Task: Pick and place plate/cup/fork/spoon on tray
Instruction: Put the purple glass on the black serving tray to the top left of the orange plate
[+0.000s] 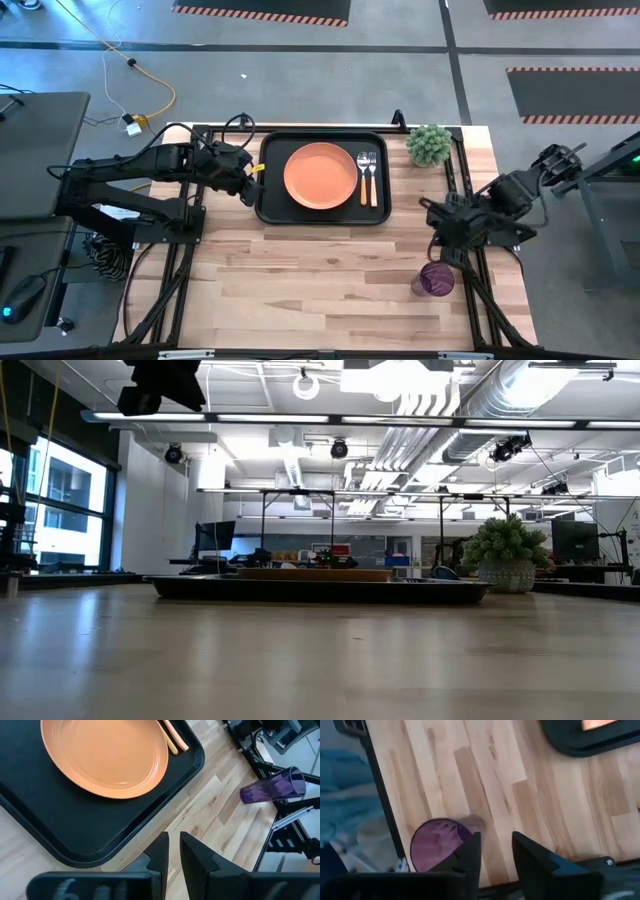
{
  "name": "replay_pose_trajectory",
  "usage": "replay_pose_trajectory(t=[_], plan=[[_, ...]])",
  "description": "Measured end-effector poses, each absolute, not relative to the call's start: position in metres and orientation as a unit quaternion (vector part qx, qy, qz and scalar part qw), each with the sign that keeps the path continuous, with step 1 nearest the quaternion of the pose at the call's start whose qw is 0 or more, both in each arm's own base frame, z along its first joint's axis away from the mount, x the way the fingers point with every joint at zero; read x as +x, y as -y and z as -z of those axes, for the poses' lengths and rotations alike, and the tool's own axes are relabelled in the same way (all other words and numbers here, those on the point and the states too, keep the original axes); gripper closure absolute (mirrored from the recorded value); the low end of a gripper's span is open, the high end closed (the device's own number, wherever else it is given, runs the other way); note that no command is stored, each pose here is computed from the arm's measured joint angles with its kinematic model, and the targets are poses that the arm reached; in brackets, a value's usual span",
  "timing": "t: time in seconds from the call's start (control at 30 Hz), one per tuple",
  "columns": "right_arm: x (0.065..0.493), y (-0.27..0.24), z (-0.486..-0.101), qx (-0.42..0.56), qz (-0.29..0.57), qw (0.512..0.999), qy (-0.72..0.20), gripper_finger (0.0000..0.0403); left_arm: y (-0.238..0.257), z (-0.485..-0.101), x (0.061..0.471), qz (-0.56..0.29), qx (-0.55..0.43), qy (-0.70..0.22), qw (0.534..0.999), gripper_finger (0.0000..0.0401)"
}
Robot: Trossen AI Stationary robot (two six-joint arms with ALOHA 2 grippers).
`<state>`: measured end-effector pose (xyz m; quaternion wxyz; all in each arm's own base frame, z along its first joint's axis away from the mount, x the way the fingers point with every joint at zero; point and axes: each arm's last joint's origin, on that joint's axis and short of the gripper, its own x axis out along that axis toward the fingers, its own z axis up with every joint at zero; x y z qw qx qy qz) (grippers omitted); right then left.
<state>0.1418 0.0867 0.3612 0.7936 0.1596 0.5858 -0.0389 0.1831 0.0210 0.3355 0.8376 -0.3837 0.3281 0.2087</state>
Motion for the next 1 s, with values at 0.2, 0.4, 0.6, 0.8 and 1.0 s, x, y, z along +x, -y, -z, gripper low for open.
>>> replay_pose_trajectory(t=[0.2,0.4,0.6,0.8,1.0], plan=[[0.159,-0.102,-0.347,0.112,-0.017,0.763,-0.637,0.0253,-0.021,-0.335,0.183,-0.222,-0.399,-0.321,0.830,0.0364],[0.158,-0.117,-0.342,0.084,-0.033,0.754,-0.650,0.0238,-0.022,-0.335,0.183,-0.231,-0.383,-0.318,0.836,0.0363],[0.146,-0.130,-0.342,0.036,-0.019,0.778,-0.627,0.0238,-0.022,-0.335,0.183,-0.231,-0.381,-0.318,0.837,0.0338],[0.141,-0.136,-0.326,0.040,-0.001,0.767,-0.641,0.0238,-0.022,-0.335,0.183,-0.232,-0.380,-0.318,0.837,0.0296],[0.138,-0.138,-0.298,0.029,0.004,0.743,-0.668,0.0238,-0.022,-0.335,0.183,-0.232,-0.380,-0.318,0.837,0.0280]])
